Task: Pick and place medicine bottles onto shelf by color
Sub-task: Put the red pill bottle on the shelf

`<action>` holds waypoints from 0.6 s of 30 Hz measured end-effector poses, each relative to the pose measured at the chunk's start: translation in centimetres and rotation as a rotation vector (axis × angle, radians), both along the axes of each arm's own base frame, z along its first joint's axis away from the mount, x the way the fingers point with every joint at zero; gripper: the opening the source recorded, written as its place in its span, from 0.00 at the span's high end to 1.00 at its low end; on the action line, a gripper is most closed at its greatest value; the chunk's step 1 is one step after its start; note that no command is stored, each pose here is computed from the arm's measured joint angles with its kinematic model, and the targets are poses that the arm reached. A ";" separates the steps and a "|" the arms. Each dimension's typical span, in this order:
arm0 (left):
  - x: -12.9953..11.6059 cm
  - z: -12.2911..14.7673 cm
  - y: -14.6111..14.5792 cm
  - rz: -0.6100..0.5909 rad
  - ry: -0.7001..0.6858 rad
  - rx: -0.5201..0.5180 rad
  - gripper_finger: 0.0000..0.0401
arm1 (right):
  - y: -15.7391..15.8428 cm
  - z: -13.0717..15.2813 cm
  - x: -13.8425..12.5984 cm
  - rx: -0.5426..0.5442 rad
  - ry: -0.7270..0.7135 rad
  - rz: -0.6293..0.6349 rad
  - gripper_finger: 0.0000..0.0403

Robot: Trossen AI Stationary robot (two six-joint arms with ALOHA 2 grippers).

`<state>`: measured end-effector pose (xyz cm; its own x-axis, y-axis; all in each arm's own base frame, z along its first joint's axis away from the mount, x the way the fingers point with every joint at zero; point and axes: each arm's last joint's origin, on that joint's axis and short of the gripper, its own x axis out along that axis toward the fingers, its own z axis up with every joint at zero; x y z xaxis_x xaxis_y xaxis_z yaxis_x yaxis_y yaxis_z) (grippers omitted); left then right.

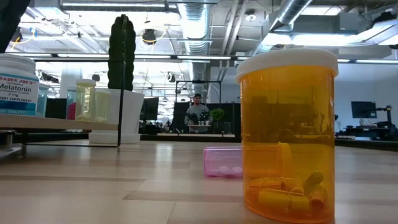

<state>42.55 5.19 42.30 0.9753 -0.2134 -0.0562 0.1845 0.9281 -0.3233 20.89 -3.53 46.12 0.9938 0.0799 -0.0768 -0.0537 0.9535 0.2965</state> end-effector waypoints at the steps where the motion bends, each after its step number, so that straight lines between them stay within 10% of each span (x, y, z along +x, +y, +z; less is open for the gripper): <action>1: 0.0 0.0 0.0 -0.001 -0.001 0.001 0.80 | 0.0 0.0 0.0 0.000 -0.003 0.001 0.69; 18: 0.1 0.5 0.0 0.001 -0.059 0.018 0.83 | 0.1 -0.2 0.0 0.005 0.020 0.004 0.57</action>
<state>42.61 5.22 42.81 0.9773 -0.2117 -0.0023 0.2016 0.9340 -0.2951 20.90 -3.46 45.91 0.9918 0.0844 -0.0964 -0.0516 0.9518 0.3023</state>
